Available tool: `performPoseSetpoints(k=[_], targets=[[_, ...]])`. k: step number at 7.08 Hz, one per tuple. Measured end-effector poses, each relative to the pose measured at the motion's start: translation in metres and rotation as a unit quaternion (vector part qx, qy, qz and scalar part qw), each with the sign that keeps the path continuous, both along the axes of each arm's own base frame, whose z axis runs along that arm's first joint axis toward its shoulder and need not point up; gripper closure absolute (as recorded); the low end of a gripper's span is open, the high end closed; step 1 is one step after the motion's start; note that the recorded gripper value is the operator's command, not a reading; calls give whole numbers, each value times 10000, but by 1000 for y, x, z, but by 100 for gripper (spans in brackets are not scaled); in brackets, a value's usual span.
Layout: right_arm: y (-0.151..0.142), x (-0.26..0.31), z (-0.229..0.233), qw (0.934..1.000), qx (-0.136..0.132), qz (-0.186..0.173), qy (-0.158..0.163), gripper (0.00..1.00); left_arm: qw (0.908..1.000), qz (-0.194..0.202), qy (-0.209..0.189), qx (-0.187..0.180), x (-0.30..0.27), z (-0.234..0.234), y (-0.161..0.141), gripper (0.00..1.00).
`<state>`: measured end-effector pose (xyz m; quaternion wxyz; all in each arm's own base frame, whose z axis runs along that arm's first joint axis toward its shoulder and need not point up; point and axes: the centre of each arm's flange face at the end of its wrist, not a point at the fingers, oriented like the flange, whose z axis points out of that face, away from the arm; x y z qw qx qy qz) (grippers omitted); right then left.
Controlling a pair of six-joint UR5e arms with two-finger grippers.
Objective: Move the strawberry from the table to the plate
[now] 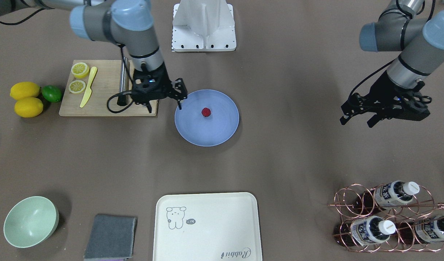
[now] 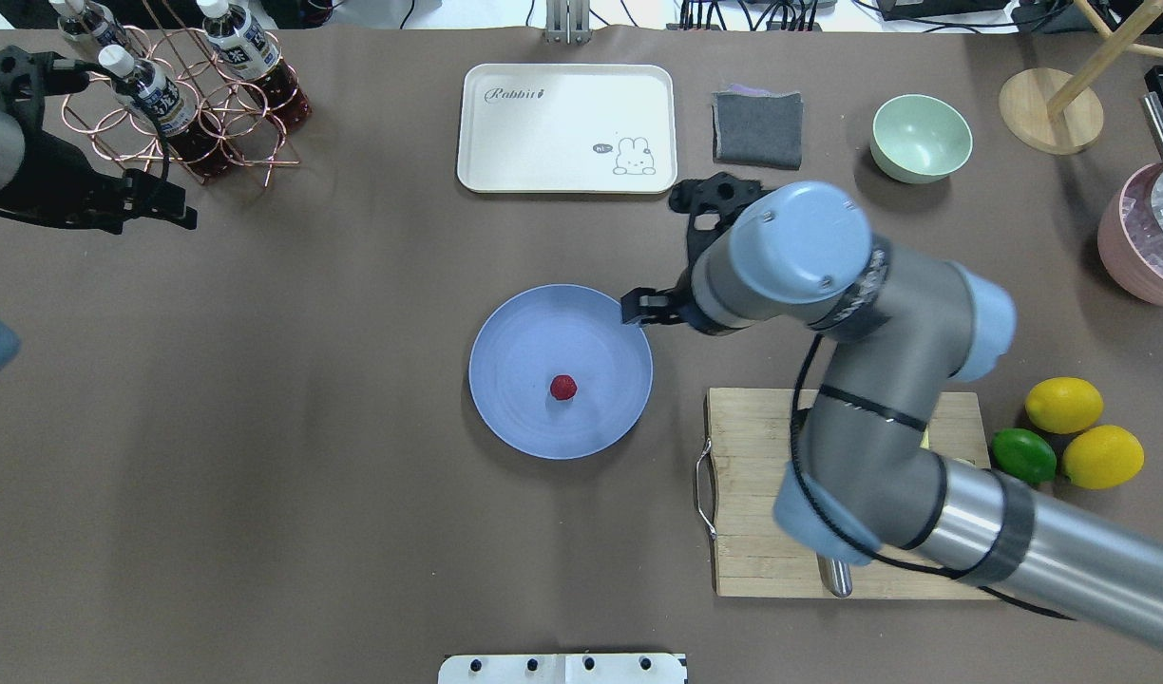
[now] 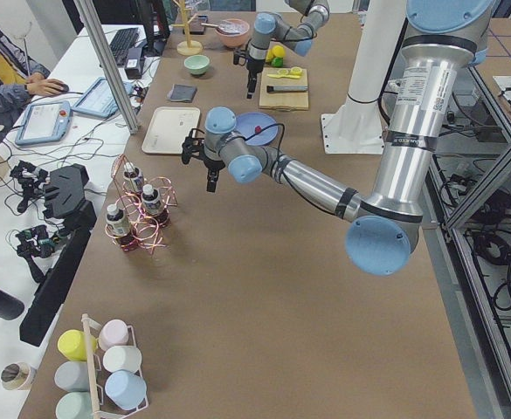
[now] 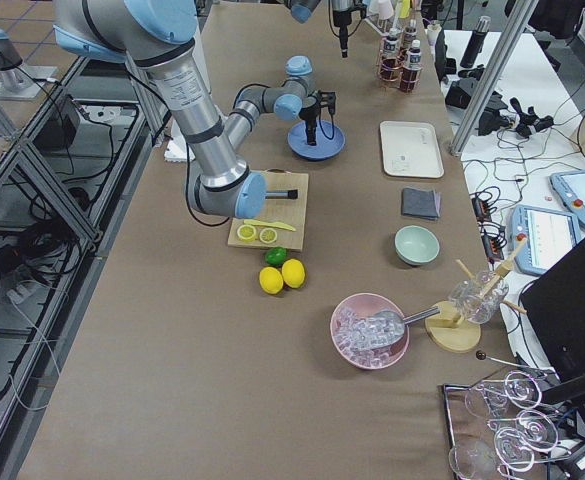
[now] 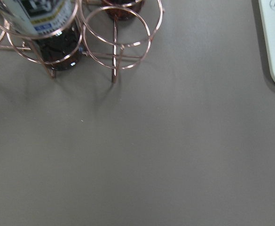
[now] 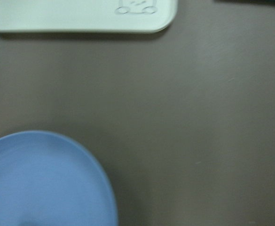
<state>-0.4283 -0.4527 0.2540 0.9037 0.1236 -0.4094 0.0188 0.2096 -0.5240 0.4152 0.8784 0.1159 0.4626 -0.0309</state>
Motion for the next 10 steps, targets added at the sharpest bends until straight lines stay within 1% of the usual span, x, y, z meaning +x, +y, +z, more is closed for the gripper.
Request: performPoseSetpoints(k=[1, 2, 3, 4, 5, 6, 7, 9, 10], targets=[[-31, 70, 43, 9997, 35, -171, 173, 0, 9998, 33, -145, 105, -22, 19, 5, 3], [-58, 149, 91, 9986, 84, -446, 289, 0, 9994, 57, -282, 202, -47, 38, 10, 3], [-73, 224, 136, 9972, 107, -666, 314, 0, 9988, 85, -393, 278, -74, 57, 14, 3], [-81, 294, 185, 9961, 123, -801, 339, 0, 9980, 137, -505, 362, -106, 80, 20, 3], [-80, 355, 231, 9957, 114, -854, 353, 0, 9972, 207, -582, 415, -133, 102, 30, 3], [-68, 400, 270, 9958, 70, -836, 370, 0, 9965, 268, -644, 451, -150, 119, 40, 3], [-53, 429, 296, 9960, 14, -795, 401, 0, 9960, 292, -705, 461, -162, 133, 49, 3], [-37, 448, 316, 9963, -71, -748, 428, 0, 9957, 158, -827, 399, -195, 159, 55, 3], [-35, 450, 319, 9963, -85, -741, 439, 0, 9945, 182, -913, 472, -210, 168, 57, 3]])
